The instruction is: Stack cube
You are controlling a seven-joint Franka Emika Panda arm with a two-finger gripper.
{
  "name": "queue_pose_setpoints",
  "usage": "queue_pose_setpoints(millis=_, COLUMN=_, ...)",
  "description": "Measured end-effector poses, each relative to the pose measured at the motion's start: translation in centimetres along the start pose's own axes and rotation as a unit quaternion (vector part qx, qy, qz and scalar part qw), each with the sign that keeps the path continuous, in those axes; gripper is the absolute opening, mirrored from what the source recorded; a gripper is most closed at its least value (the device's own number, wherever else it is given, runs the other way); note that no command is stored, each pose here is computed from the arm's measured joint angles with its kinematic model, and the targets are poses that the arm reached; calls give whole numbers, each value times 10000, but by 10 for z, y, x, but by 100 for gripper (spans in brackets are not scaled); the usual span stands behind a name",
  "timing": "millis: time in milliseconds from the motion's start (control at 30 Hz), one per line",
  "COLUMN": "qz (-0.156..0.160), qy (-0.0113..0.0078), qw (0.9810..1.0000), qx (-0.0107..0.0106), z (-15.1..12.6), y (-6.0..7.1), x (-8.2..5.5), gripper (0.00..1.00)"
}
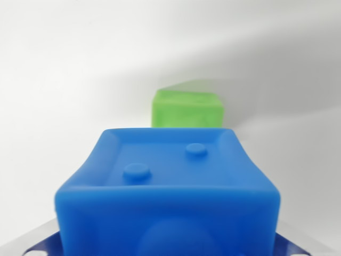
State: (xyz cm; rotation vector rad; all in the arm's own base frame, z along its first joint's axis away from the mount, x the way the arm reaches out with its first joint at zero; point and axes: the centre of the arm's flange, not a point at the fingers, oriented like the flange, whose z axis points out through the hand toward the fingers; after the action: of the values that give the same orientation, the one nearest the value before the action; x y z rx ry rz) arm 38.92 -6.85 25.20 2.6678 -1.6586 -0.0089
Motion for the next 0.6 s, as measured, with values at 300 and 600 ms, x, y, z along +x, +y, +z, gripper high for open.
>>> queue_pose_setpoints(millis=300, qz=124, qy=21, qw=9999, qx=5, z=12, y=7, x=2, gripper=0)
queue_pose_setpoints(millis=600, qz=146, qy=13, qw=9999, qx=-16, z=40, y=8, x=3, gripper=0)
